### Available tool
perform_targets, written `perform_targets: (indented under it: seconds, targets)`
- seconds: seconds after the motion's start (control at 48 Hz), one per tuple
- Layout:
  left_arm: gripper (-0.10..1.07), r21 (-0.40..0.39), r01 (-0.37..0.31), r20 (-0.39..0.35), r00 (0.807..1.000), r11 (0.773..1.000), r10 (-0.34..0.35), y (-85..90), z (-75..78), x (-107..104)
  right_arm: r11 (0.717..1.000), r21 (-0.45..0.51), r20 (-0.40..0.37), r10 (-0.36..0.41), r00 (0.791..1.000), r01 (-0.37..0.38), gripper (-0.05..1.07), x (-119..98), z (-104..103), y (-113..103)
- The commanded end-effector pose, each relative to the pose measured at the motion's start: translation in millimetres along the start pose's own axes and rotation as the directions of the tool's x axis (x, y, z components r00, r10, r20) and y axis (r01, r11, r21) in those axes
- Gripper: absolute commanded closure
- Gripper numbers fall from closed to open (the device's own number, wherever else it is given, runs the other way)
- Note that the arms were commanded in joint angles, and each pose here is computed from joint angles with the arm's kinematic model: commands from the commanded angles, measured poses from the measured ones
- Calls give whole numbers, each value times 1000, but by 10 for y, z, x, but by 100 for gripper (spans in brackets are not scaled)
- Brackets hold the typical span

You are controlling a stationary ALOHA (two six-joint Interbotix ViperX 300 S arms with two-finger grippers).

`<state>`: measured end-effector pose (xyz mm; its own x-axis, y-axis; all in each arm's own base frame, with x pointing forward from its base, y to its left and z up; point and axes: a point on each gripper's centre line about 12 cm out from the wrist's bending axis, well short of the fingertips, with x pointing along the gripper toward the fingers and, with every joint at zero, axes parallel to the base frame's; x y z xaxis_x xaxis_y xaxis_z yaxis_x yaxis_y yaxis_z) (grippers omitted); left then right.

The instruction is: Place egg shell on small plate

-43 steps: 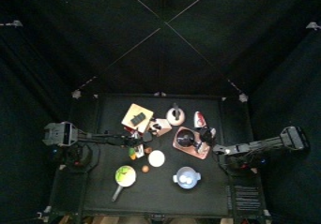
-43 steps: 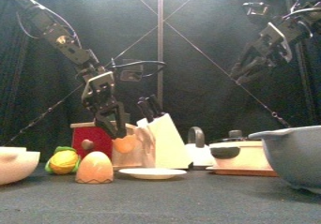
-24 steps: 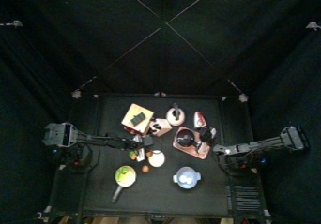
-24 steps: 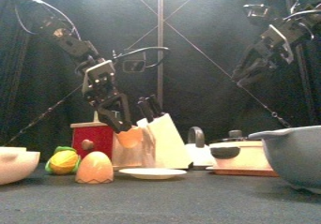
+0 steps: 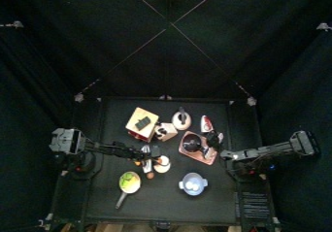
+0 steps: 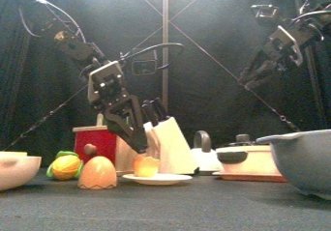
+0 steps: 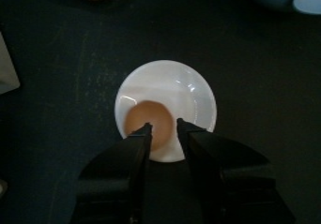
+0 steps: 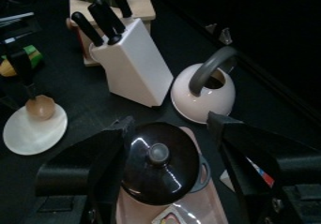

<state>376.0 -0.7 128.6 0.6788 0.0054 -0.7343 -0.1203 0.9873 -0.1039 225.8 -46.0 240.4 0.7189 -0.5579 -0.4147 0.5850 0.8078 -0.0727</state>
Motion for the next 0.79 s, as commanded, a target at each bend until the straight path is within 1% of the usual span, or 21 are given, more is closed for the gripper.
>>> perform_targets:
  seconds: [0.0, 0.042, 0.125, 0.354, 0.583, 0.688, 0.771]
  targets:
    - [24, 4, 10, 51, 999, 1000, -10, -32, 159, -85, 1000, 5, 10, 4, 1000, -4, 8, -11, 40, 8]
    - [24, 4, 11, 62, 998, 1000, -12, -36, 185, -117, 1000, 6, 11, 5, 1000, -5, 8, -13, 43, 7]
    - [24, 2, 13, 66, 998, 1000, -14, -41, 184, -146, 1000, 4, 9, 4, 1000, -4, 8, -10, 34, 7]
    - [24, 2, 12, 62, 998, 1000, -12, -38, 169, -153, 1000, 12, 5, 9, 1000, -9, 8, -11, 34, 13]
    - [24, 13, 18, 59, 998, 1000, -19, -78, 167, -166, 1000, 15, -1, 12, 1000, -11, 8, -10, 22, 16]
    - [23, 34, 35, 62, 997, 999, -37, -168, 154, -202, 1000, 16, 0, 12, 1000, -12, 8, -13, 25, 14]
    - [22, 58, 59, 63, 996, 997, -63, -287, 118, -259, 1000, 16, 0, 12, 1000, -12, 8, -13, 25, 14]
